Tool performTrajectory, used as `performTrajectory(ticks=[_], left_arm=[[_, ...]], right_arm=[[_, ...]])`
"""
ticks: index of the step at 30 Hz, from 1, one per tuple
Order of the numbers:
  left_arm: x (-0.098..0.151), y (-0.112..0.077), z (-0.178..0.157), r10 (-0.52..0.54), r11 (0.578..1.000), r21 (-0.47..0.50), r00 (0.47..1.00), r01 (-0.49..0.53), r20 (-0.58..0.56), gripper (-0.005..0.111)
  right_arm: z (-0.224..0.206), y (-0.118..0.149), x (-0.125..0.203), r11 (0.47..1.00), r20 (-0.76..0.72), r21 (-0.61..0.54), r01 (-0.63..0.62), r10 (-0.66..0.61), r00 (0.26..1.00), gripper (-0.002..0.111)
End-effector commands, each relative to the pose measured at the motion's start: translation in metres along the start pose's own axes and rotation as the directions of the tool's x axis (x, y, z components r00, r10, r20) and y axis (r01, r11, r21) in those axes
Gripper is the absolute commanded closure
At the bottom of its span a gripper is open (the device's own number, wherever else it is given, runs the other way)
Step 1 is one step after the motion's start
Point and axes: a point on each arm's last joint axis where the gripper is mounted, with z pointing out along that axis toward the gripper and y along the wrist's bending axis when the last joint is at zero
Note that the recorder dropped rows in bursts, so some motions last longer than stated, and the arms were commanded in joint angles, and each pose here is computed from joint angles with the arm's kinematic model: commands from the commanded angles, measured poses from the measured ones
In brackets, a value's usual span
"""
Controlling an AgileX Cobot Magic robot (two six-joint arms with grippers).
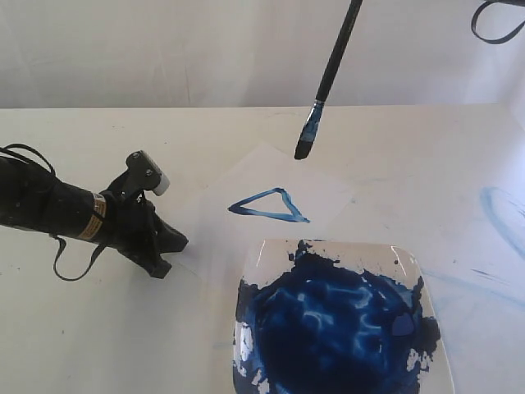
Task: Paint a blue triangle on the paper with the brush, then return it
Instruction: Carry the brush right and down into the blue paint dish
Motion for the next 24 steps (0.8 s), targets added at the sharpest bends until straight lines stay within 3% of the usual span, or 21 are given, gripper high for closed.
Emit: performTrajectory(ticks=[1,8,12,18,24], left_arm=[[0.0,-0.001,0.001,0.012,1.0,0.009,1.0,-0.011,-0.006,0.107],[-0.013,0.001,-0.022,0.004,0.998,0.059,0.995,-0.01,0.102,0.107],[-0.03,0.006,-0.058,-0.007,0.998,0.056,0.977,-0.005,0.211,0.107],[-0.046,0.012,-0.11,-0.097,0.995,0.001,0.954,0.101,0.283,0.107],[-0.063,-0.009,-0.154,-0.073,0.994,-0.051,0.93,0.098,0.361,0.107]], right_arm=[[-0.001,0.003,-0.003,0.999,0.013,-0.032,-0.013,0.013,1.0,0.108],[-0.009,0.022,-0.005,0.993,-0.036,-0.118,0.017,-0.021,0.999,0.108],[-0.025,0.022,-0.015,0.997,-0.041,-0.068,-0.039,0.036,0.998,0.108],[-0.047,0.019,-0.015,0.987,-0.142,0.049,-0.152,0.158,0.977,0.108],[-0.066,0.039,-0.006,0.981,-0.144,0.086,-0.174,0.185,0.972,0.108]])
